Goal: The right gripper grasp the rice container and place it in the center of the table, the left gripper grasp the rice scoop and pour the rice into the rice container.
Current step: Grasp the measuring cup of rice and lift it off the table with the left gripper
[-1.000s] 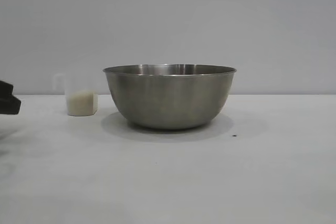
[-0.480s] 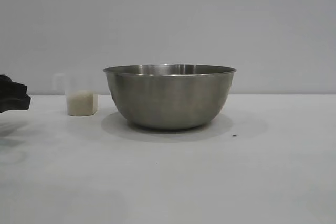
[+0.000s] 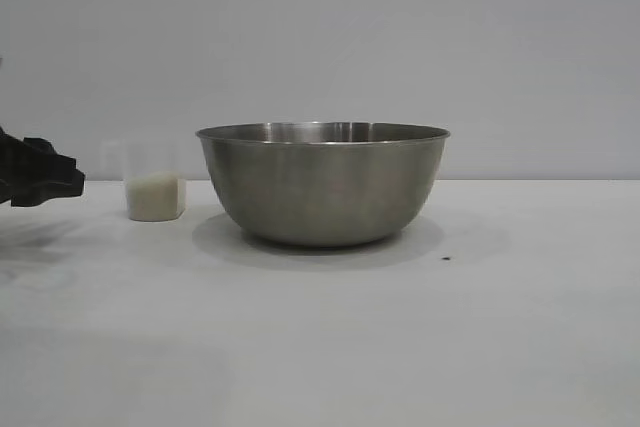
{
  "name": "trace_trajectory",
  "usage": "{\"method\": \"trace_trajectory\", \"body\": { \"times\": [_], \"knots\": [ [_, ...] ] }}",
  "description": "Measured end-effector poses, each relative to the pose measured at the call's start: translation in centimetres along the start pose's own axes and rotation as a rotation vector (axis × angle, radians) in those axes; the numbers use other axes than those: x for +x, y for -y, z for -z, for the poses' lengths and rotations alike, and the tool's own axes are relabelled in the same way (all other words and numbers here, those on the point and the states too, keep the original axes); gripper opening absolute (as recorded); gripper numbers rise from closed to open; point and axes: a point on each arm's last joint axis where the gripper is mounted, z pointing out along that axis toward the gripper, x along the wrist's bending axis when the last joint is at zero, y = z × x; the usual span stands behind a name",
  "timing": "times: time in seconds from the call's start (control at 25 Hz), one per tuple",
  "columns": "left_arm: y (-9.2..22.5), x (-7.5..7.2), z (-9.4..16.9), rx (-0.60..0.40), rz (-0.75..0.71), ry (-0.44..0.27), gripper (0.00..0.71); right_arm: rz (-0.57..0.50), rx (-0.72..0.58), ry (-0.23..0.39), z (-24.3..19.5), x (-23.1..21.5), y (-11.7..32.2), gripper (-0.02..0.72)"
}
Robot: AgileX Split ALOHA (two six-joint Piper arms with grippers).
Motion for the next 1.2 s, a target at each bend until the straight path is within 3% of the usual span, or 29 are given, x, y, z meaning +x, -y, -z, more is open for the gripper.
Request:
{"method": "trace_trajectory", "body": {
  "times": [1.2],
  "knots": [
    [0.3, 0.5, -3.2, -0.046, -0.022, 0.039, 0.335, -0.013, 0.000, 0.007, 0.0, -0.1, 0.0, 0.328]
  ]
}}
